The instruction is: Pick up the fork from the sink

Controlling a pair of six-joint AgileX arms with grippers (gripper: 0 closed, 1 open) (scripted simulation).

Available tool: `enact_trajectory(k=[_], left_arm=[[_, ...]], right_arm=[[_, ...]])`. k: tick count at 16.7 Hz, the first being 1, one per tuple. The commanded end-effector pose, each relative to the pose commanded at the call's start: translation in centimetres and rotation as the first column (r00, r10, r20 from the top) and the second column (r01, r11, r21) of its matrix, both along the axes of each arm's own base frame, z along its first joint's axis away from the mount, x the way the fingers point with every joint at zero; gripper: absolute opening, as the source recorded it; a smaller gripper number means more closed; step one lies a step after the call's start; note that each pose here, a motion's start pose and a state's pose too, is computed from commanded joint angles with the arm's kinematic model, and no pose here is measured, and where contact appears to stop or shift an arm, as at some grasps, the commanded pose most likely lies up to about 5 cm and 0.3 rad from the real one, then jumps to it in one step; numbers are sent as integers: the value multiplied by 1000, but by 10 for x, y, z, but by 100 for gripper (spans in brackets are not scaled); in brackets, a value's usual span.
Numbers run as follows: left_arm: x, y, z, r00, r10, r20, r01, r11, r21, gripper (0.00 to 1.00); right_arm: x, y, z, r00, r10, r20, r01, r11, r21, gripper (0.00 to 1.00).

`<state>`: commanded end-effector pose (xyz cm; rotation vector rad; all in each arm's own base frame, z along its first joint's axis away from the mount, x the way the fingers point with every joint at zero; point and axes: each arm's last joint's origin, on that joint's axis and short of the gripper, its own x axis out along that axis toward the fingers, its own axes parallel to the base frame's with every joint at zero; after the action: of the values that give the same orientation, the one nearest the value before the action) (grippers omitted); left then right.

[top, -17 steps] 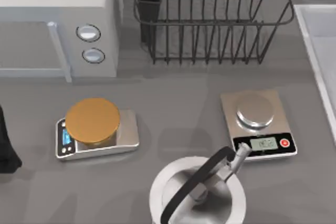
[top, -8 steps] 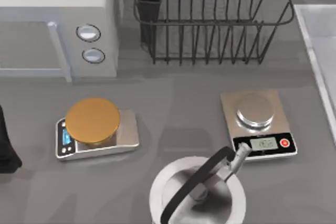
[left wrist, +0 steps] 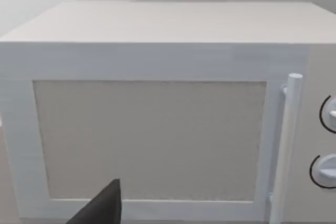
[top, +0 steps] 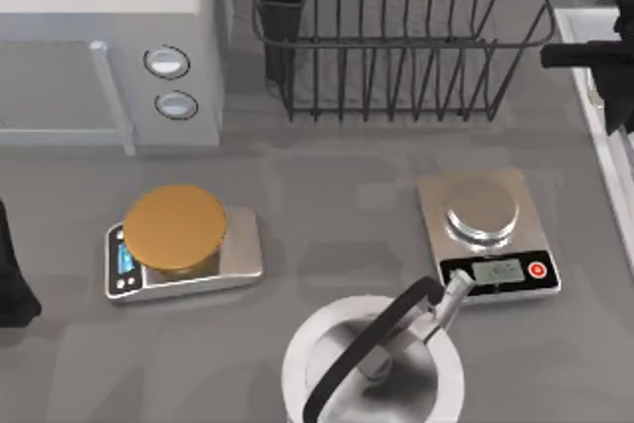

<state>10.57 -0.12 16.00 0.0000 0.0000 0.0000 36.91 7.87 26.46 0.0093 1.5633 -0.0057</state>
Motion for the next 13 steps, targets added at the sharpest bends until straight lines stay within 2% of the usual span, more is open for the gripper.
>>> enact_trajectory(k=[3, 8, 13], left_arm=[[0, 0, 0, 1000, 0, 0, 0, 1000, 0, 100], [0, 0, 0, 1000, 0, 0, 0, 1000, 0, 100], [0, 0, 0, 1000, 0, 0, 0, 1000, 0, 100]], right_arm=[[-20, 17, 5, 1000, 0, -7, 0, 1000, -2, 0], [-18, 16, 5, 1000, -5, -7, 5, 1000, 0, 0], [-14, 15, -21, 1000, -19, -2, 19, 1000, -5, 0]])
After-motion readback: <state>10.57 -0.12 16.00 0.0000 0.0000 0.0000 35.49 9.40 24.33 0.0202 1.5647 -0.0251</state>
